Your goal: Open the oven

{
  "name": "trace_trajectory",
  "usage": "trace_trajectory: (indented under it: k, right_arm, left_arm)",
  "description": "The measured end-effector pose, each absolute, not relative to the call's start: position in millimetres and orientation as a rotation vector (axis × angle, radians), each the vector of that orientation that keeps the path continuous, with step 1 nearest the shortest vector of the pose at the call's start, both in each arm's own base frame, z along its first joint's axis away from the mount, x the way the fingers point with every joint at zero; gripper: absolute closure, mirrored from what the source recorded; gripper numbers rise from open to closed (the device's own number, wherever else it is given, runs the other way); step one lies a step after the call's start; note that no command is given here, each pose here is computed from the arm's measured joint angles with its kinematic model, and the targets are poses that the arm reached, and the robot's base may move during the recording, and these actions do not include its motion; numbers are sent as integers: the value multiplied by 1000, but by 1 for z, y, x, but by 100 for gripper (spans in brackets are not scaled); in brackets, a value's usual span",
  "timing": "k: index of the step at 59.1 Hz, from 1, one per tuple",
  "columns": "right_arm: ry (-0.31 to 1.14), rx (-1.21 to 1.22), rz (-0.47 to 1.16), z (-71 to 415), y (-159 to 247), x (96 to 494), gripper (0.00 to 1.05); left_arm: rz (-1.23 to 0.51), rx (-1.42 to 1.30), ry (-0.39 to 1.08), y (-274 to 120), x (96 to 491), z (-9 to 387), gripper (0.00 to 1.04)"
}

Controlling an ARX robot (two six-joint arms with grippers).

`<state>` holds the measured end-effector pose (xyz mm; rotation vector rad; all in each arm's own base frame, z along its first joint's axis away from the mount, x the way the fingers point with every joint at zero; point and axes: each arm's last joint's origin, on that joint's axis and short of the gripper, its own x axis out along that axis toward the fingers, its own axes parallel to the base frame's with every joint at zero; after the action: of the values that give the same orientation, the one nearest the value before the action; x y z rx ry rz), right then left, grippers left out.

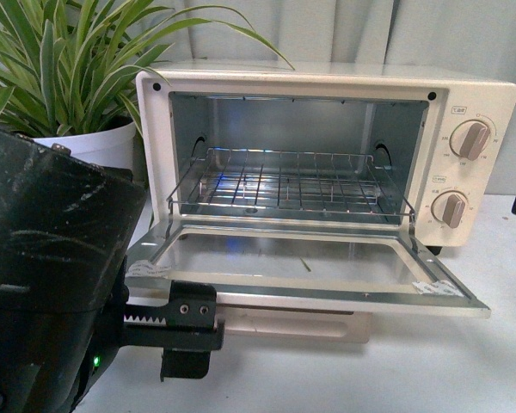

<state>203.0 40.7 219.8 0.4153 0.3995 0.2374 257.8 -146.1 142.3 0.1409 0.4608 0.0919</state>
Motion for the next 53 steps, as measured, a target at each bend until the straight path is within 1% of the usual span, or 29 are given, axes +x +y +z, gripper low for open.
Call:
trace_trajectory:
  k: [11,14,28,34,41,53]
  right_arm:
    - [417,406,243,211,39,200,9]
    - [427,403,245,207,39,199,9]
    - [418,354,257,200,38,191,9]
    - [405,321,261,196,36,184,9]
    - [376,289,255,188,31,171,9]
    - [334,246,251,179,21,146,9]
  left_arm:
    - [52,285,472,-145,251,135,7]
    - [20,293,493,-145,249,133,7]
    - [-33,278,492,-136,233,137,7]
    - [-76,226,475,-132,223,143,7]
    - [-119,153,416,-128,203,155,7]
    - [-84,96,316,-116,168,177,7]
